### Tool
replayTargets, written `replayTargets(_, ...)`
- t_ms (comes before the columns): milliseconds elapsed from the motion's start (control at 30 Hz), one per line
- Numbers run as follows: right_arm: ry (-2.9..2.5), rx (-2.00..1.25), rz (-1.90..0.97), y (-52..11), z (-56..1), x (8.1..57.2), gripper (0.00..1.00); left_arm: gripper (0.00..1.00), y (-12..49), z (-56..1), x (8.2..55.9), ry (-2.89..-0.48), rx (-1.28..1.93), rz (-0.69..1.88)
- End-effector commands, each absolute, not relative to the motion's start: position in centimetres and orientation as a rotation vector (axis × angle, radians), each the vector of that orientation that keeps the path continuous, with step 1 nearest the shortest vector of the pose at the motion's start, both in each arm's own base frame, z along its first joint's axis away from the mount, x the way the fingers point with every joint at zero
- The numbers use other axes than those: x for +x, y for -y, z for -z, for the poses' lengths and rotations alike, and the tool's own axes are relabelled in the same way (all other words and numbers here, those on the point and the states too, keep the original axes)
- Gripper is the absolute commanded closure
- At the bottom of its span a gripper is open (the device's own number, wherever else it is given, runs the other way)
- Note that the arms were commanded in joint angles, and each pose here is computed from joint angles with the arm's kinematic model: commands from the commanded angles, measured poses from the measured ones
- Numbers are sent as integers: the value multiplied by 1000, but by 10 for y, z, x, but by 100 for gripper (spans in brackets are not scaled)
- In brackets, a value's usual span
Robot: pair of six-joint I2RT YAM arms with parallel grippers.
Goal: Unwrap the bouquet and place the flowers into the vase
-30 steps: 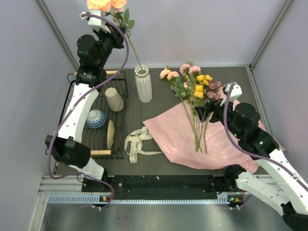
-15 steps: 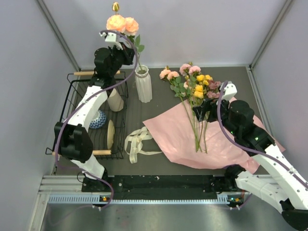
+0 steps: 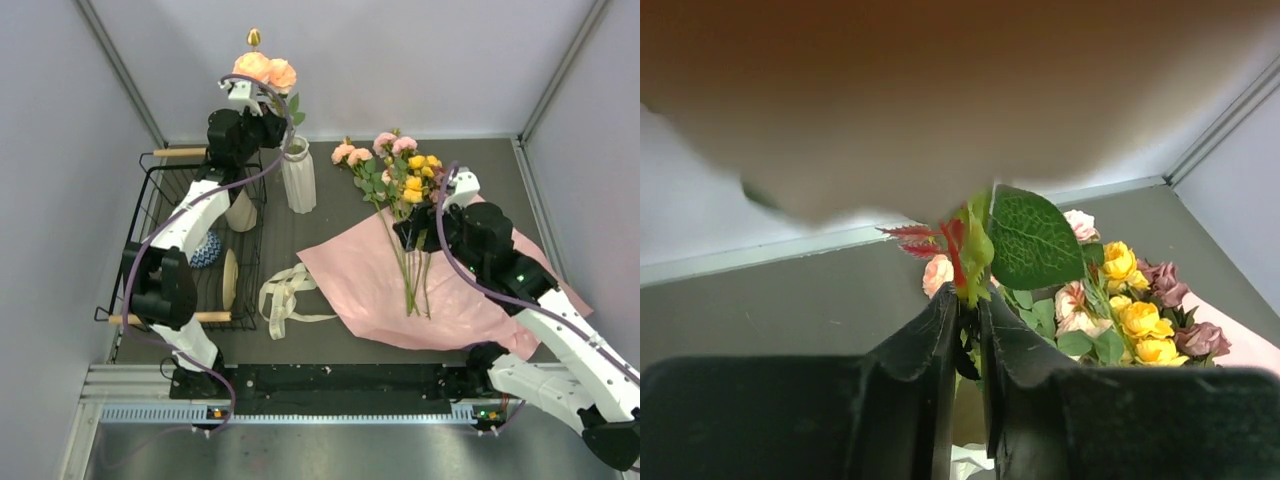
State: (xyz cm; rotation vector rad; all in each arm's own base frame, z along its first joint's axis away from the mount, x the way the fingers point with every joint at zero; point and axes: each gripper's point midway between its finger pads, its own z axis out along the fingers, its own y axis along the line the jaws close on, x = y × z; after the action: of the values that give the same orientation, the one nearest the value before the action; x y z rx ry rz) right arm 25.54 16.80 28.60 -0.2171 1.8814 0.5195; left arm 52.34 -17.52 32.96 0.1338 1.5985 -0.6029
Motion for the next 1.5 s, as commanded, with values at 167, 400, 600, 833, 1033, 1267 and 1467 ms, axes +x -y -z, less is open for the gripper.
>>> replayTargets(167,-1946,-127,-447,-171,-279,284,24,49,168,-357,511,-1590,94,609)
replayTargets(400,-2084,-93,-453,-164,-251,315,25,41,155,-371,483,-1630,37,582)
replayTargets(600,-2224,-172,-384,-169,-212,335,39,39,147,-375,439,-1640,3,615)
replayTargets(833,-2351,-235,-337,-184,-167,361,57,39,168,-363,380,-1666,79,792)
replayTargets(1033,-2409,-337,-283,-207,-136,382,68,29,213,-348,337,-1706,214,963)
replayTargets(1267,-2478,-353,-92,-204,-94,401,64,30,263,-335,304,-1732,378,1069)
replayTargets(1467,-2533,-320,-1,-194,-68,402,62,32,274,-332,296,-1739,413,1108)
